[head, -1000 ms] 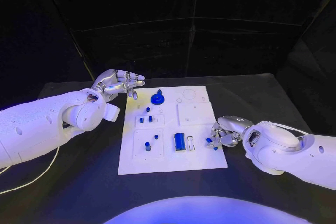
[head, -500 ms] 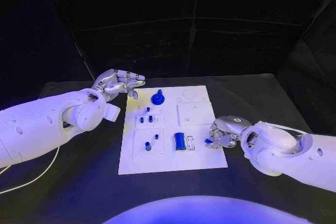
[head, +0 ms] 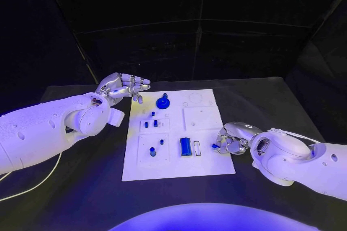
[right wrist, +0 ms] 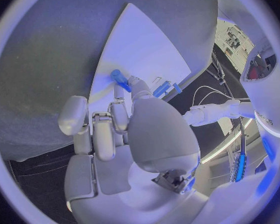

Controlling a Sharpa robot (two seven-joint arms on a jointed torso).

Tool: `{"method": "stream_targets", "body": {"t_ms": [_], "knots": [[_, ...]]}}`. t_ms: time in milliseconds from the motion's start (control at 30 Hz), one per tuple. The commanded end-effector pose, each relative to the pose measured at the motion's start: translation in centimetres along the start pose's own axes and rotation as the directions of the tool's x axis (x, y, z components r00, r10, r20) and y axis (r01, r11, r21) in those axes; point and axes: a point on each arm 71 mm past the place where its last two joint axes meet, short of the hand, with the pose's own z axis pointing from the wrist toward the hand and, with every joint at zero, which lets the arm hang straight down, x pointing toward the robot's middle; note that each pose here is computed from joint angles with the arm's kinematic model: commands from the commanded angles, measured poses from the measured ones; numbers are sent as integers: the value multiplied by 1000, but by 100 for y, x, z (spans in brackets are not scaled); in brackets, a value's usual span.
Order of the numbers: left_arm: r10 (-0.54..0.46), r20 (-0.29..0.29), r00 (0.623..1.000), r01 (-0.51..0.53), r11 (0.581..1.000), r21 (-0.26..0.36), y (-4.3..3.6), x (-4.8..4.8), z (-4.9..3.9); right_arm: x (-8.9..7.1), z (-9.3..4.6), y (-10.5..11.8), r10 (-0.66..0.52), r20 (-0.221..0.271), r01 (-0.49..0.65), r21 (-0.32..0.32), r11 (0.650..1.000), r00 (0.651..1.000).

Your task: Assemble the parts on the task board

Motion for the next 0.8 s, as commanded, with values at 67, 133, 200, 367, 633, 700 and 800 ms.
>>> {"method": "stream_targets", "body": {"t_ms": [67,133,200,367,633,700,800], "knots": [[-5,-10,1000,6,1000,4,-9,14,5,28,-19,3,116,23,-116,22,993,993],[-5,-10,1000,5,1000,4,-8,15,5,14,-21,19,139,43,-140,13,990,989],[-5,-10,1000,5,1000,4,-7,16,5,-1,-23,42,169,66,-169,1,986,983],[-6,-11,1000,6,1000,4,-7,17,3,2,-10,82,222,73,-222,-2,975,972],[-6,-12,1000,6,1000,3,-7,19,-2,61,67,195,278,27,-278,-5,961,960],[-6,-13,1000,6,1000,3,-7,21,-2,77,87,226,288,16,-288,-6,958,957],[-6,-14,1000,6,1000,4,-8,22,-3,95,115,274,297,3,-297,-12,955,955]]}}
